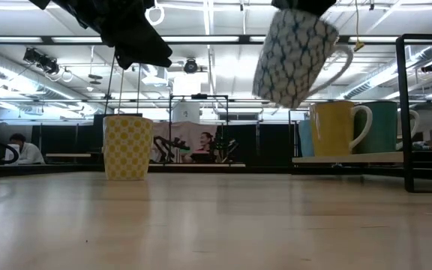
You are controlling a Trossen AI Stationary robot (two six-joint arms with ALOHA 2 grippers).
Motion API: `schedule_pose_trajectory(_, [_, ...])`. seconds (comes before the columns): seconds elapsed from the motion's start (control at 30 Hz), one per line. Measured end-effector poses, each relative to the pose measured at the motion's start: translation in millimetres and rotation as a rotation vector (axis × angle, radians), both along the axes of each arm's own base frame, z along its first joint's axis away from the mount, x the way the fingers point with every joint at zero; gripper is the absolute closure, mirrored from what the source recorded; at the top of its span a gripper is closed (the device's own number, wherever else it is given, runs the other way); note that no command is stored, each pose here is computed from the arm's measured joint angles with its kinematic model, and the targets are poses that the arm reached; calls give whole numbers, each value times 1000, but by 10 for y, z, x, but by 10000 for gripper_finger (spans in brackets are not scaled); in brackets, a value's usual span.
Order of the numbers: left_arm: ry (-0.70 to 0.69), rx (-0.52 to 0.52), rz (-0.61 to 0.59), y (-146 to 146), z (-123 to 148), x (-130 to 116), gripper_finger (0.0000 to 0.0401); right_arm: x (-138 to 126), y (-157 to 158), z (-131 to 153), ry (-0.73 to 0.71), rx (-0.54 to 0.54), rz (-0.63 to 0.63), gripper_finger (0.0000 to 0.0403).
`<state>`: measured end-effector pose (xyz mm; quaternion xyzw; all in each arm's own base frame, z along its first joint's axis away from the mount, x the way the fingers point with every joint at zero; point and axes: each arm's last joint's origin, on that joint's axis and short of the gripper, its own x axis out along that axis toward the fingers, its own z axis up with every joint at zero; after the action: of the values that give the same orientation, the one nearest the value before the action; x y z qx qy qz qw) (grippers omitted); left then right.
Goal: Place coffee mugs
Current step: Put the blue white mug on the shelf
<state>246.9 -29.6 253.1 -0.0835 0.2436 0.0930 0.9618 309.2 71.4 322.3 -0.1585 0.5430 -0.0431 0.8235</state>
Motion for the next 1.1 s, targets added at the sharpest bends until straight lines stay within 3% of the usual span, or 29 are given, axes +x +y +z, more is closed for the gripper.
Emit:
schedule_pose_trajectory(0.2, [1, 0, 0, 1, 0, 0, 246, -267, -105, 214, 14, 38, -9, 371])
schedule_pose_trajectory(0.73, [0, 0, 0, 0, -1, 0, 246, -1207, -564, 718, 22, 52, -188, 371])
schedule_pose_trajectory(0.9, [1, 0, 0, 0, 0, 0, 246, -1401, -664, 753, 4, 54, -226, 371])
schedule_pose_trajectory(1.1, [1, 0, 0, 0, -1, 0, 246, -1609, -748, 570, 59, 31, -224, 371])
